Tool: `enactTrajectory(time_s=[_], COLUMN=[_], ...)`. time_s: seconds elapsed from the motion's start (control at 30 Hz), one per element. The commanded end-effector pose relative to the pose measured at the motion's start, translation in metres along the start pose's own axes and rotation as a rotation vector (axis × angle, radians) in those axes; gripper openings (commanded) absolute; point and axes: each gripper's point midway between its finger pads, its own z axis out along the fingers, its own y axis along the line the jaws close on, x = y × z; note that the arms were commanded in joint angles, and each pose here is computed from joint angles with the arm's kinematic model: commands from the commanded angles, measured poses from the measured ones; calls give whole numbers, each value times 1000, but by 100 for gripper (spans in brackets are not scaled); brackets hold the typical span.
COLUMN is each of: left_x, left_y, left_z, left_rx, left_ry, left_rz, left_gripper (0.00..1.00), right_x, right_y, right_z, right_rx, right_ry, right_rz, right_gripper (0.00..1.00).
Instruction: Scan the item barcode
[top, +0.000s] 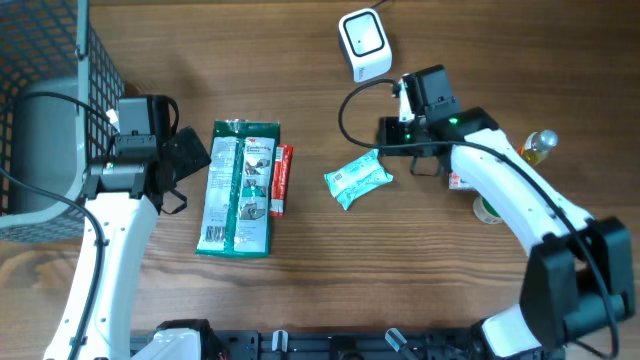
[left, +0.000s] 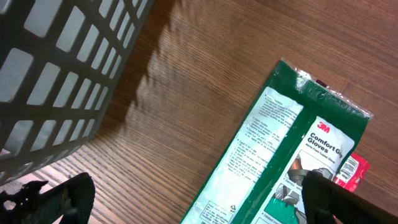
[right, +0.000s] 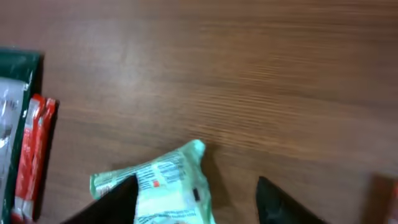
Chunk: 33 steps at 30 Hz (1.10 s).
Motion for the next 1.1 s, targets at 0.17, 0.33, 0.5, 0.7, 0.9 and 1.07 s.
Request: enactTrajectory(time_s=[0.17,0.33,0.5,0.7,0.9,1.07], left_x=[-5,-5,-5,-5,-5,-5], left_y=[2,2,2,2,2,2], left_z=[-1,-1,-1,-1,-1,-1], left_rx=[-9,-9,-9,-9,-9,-9], left_ry=[-14,-14,-14,-14,-14,-14], left_rz=[-19,-19,-19,-19,-19,-19], left_gripper=[100,100,100,100,100,100], right_x=[36,60,82,102,82,75], right_y=[12,19,36,34,17,6], right_z=[38,45,33,22,16,17], right_rx=[-121,-185,-290,-300,-338,-331], right_ry=[157,268,372,472,432,405], right_rz=[-46,-13,28,81,216,238], right_gripper=[64,63,64,54,55,60])
